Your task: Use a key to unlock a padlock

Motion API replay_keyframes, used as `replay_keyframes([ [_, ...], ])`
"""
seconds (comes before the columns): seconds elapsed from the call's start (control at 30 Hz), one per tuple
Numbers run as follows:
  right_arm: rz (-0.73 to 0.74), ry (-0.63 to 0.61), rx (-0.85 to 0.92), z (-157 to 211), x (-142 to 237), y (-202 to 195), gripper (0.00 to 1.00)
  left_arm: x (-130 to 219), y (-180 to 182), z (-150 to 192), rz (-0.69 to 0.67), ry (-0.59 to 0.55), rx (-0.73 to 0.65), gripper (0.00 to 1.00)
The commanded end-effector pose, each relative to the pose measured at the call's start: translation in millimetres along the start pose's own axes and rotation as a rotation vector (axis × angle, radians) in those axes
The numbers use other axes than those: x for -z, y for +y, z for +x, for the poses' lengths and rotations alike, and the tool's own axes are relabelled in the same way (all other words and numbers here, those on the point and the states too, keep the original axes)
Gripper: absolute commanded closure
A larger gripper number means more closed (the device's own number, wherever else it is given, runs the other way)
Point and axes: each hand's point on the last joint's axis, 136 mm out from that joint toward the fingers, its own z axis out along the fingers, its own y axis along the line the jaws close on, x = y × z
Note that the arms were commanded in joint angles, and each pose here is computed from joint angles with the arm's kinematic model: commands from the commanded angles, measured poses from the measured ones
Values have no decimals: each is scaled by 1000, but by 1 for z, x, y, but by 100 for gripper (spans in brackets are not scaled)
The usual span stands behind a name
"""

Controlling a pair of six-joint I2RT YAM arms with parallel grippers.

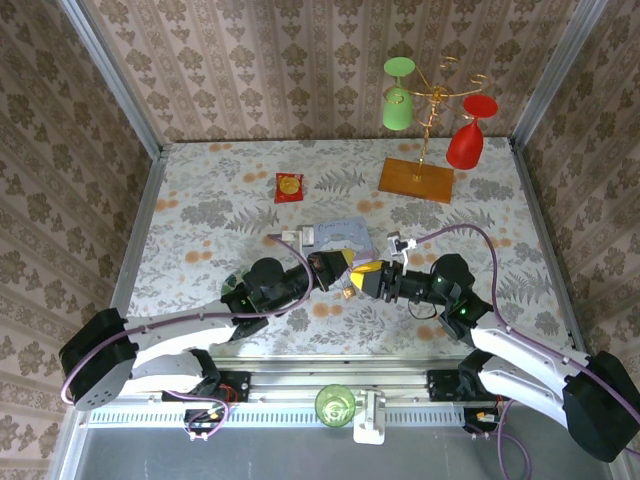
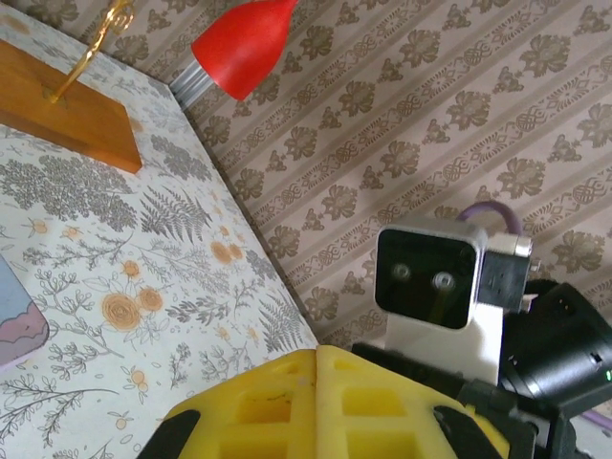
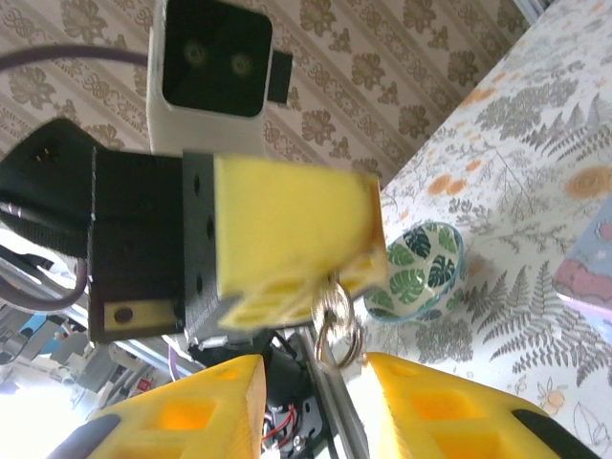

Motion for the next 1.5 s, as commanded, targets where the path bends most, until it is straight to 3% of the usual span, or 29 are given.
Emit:
replay_keyframes([
  [0.0, -29, -18, 20, -7, 1, 11, 66, 2, -18, -16, 58, -52, -16, 100],
  [0.67, -28, -56, 80, -29, -7, 17, 63, -3, -16, -5, 75, -29, 17, 100],
  [1.13, -42, -66, 64, -29, -8, 17, 80, -2, -16, -5, 89, -38, 34, 100],
  [1.3, -34, -68, 58, -26, -5, 16, 94, 0, -10, -2, 76, -45, 46, 100],
  [1.47, -14, -71, 60, -22, 1, 13, 100, 0, -7, -1, 86, -53, 58, 100],
])
